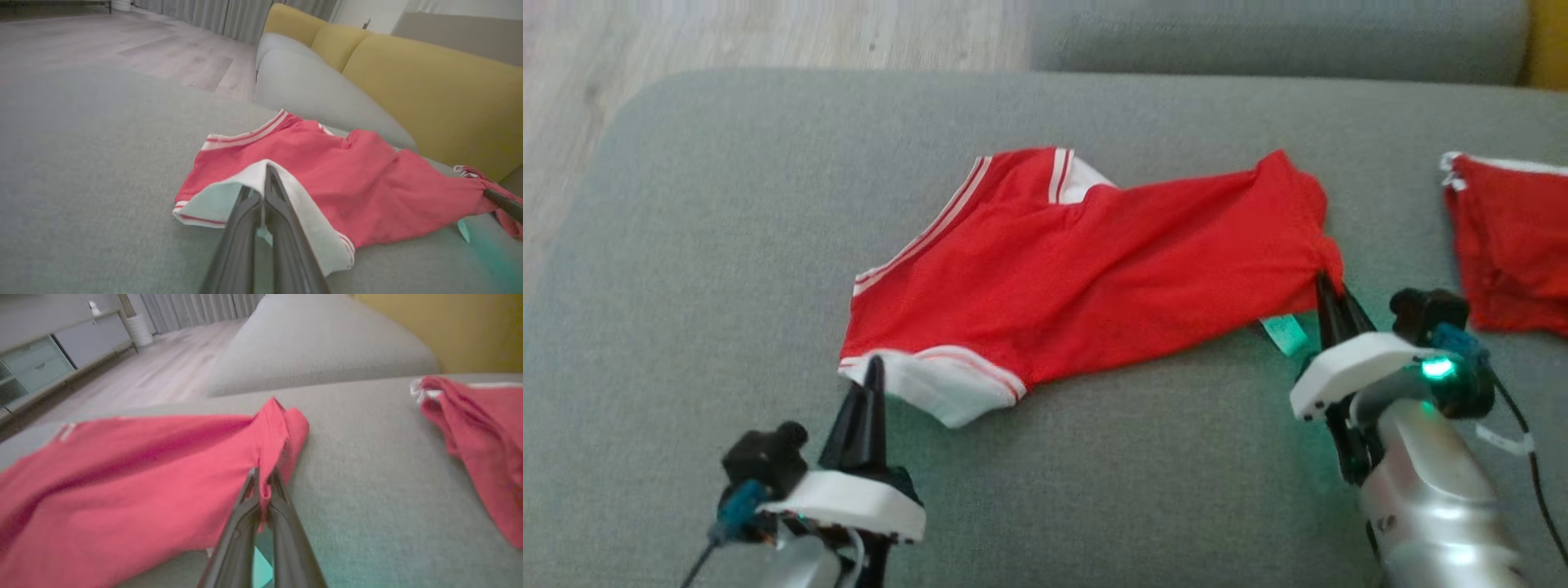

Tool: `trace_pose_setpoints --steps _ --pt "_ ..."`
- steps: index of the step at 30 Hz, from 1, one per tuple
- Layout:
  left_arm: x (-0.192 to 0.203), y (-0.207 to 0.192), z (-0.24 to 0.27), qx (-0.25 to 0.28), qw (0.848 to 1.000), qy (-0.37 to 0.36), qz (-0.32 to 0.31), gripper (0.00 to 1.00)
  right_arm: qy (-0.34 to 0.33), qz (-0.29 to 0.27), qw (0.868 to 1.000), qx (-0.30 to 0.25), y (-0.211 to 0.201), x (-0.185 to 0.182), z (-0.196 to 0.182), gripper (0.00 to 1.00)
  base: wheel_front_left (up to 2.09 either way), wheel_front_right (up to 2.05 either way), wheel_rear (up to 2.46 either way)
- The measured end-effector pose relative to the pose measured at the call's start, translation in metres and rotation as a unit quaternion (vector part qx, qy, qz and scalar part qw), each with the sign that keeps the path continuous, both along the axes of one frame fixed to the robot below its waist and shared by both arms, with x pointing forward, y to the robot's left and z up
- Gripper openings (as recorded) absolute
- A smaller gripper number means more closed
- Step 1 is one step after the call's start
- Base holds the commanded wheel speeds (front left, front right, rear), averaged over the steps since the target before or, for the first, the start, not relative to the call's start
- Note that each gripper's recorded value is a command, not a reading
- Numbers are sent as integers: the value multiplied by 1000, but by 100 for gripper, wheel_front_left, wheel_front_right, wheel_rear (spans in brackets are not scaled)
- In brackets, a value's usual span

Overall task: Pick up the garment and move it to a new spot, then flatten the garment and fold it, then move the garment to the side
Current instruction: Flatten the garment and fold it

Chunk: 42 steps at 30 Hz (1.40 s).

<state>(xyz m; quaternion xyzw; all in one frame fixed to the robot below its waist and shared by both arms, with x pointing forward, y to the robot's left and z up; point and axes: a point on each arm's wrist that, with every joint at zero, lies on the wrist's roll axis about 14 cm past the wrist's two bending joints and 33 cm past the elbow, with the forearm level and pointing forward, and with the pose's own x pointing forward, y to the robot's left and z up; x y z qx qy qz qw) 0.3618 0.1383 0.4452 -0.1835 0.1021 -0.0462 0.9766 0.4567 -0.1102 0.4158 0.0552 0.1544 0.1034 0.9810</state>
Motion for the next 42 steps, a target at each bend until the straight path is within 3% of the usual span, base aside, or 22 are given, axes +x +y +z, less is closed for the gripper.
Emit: trace_pose_setpoints --steps 6,14,21,27,30,34,38,42 --pt "10 6 83 -3 993 -121 -9 0 -128 -2 991 30 1 4 86 0 0 0 0" --pt "8 0 201 4 962 -271 -41 0 -248 -25 967 53 -22 -26 172 0 0 0 0" --pt "-20 -20 305 38 914 -391 -99 0 -370 -68 925 43 -65 -78 273 0 0 0 0" --pt "-36 -35 358 78 882 -443 -138 0 -412 -90 907 12 -84 -111 319 0 0 0 0" --pt "-28 -38 365 99 880 -441 -148 0 -401 -94 911 2 -86 -110 319 0 0 0 0" --pt "2 -42 354 107 893 -407 -159 0 -352 -87 932 -2 -82 -89 295 0 0 0 0" --pt "45 -41 327 109 916 -352 -160 0 -284 -66 957 -2 -68 -49 260 0 0 0 0" --pt "97 -34 316 113 928 -323 -147 0 -267 -50 962 -22 -62 7 259 0 0 0 0"
